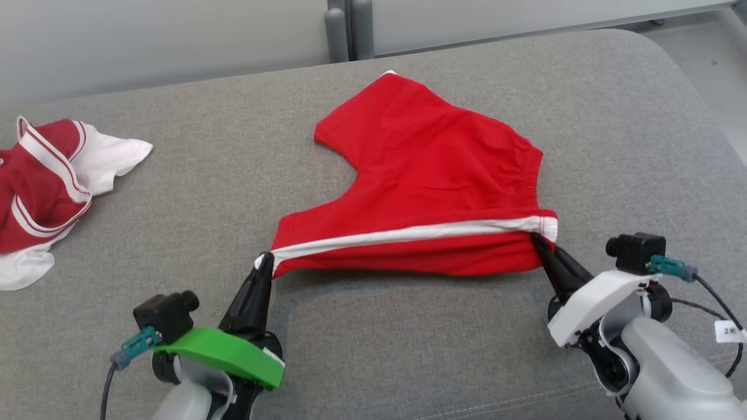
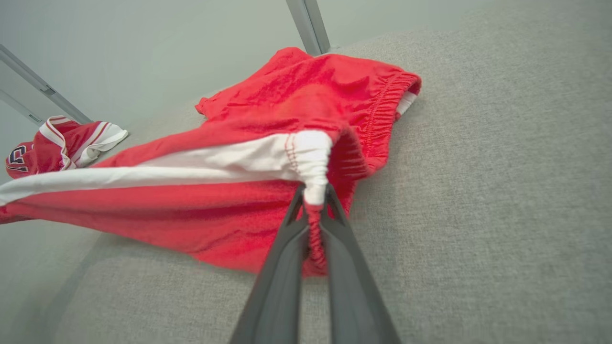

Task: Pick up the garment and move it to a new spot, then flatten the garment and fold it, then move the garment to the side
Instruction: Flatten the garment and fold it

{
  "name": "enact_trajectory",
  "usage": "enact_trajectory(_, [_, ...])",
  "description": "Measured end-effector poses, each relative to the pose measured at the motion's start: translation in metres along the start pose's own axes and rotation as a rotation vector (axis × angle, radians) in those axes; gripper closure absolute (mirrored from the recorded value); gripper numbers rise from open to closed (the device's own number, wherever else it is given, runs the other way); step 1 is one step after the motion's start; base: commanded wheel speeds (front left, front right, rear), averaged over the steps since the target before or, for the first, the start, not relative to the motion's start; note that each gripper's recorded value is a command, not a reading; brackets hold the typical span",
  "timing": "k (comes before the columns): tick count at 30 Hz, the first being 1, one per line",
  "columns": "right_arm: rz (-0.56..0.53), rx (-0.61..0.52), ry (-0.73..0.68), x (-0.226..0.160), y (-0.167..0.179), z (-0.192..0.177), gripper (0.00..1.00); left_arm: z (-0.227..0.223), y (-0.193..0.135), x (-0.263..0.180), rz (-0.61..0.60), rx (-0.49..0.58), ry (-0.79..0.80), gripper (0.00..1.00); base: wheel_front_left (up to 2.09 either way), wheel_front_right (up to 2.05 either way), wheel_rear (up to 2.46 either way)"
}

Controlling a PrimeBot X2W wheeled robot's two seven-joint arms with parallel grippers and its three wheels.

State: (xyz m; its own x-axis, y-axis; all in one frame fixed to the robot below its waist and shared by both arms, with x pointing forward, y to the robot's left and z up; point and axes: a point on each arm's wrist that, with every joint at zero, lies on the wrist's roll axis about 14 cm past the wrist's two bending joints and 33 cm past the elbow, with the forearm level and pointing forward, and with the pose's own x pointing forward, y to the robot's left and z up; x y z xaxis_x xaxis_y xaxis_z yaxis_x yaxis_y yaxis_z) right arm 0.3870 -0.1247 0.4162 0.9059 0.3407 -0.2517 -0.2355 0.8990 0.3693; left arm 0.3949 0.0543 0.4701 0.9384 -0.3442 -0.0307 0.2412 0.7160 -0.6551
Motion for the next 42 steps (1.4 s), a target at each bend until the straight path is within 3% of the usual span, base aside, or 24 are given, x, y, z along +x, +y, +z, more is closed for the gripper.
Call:
enact_trajectory(8, [-0.022,0.069,0.028,-0.035,0.004,-0.028,1.0,-0.022,0.01,-0.044,0.059,-0.029,0.042,1.0,0.0,0.0,0.0])
enact_trajectory(26, [-0.008,0.026,0.059,-0.057,0.0,-0.037,1.0,-0.015,0.006,-0.066,0.051,-0.005,0.014,1.0,0.0,0.0,0.0])
enact_trajectory(34, [0.058,-0.04,-0.099,-0.04,0.016,0.02,1.0,0.025,-0.016,-0.051,-0.019,0.01,-0.117,1.0,0.0,0.0,0.0])
enact_trajectory(42, [0.157,-0.103,-0.39,-0.036,0.047,0.125,1.0,0.133,-0.07,-0.039,-0.196,0.095,-0.435,1.0,0.0,0.0,0.0])
